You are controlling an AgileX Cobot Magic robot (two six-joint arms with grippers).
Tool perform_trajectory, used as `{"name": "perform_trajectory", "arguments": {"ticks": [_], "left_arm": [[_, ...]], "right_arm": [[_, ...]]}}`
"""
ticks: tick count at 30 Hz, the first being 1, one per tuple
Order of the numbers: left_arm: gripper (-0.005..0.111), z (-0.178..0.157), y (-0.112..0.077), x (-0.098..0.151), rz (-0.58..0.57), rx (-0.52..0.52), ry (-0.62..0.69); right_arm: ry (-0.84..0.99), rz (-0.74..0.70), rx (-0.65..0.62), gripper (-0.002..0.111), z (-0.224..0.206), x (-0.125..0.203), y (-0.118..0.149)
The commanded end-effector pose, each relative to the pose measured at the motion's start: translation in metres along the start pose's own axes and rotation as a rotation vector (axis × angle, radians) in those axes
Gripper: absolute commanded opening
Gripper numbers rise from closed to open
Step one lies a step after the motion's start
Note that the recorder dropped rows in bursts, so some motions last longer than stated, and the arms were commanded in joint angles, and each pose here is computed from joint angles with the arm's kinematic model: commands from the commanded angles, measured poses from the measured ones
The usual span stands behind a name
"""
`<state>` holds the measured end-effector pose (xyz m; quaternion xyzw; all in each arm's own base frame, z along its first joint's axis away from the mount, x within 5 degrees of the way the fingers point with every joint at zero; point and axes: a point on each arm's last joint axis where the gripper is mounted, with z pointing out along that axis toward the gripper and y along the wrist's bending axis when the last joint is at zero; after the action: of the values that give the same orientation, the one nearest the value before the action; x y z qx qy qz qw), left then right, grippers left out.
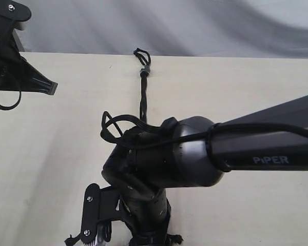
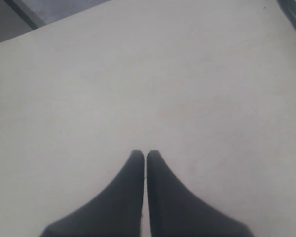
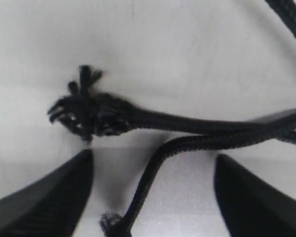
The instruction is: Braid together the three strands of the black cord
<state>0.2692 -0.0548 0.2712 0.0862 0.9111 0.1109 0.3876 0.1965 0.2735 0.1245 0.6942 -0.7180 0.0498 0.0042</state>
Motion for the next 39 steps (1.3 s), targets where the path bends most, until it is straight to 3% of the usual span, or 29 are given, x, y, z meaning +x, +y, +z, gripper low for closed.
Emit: {"name": "perform_trajectory", "arguments": {"ticks": [1,4,9,11,16,22,25,30,39], "left_arm": [[0.003,-0.002,0.002,0.001,-0.003,0.000,-0.006],[0.003,-0.002,0.001,0.001,-0.020,0.008,0.000],[0.003,-0.002,-0.001,-0.001,-0.023,0.028,-0.024],[0.003,-0.002,-0.001,-0.002,-0.022,0.032,-0.030],[0.003,-0.015,0.000,-0.002,-0.035,0.071,-0.102],[0.003,-0.058,0.005,0.005,-0.080,0.175,-0.328],[0.003,-0.080,0.007,0.011,-0.088,0.236,-0.465],[0.003,-0.108,0.013,0.020,-0.080,0.264,-0.604],[0.003,-0.139,0.024,0.024,-0.104,0.259,-0.726]], "right_arm": [[-0.019,0.004,0.080,0.095,-0.020,0.007,-0.002],[-0.088,0.082,0.256,0.105,-0.063,0.019,-0.012],[-0.289,0.335,0.602,0.105,-0.147,0.054,-0.024],[-0.383,0.445,0.680,0.105,-0.173,0.068,-0.022],[-0.538,0.694,0.809,0.105,-0.217,0.123,-0.032],[-0.553,1.001,0.894,0.101,-0.207,0.208,-0.058],[-0.635,1.109,0.855,0.076,-0.184,0.235,-0.063],[-0.842,1.099,0.828,-0.001,-0.163,0.240,-0.063],[-0.848,1.154,0.791,0.002,-0.155,0.241,-0.061]]}}
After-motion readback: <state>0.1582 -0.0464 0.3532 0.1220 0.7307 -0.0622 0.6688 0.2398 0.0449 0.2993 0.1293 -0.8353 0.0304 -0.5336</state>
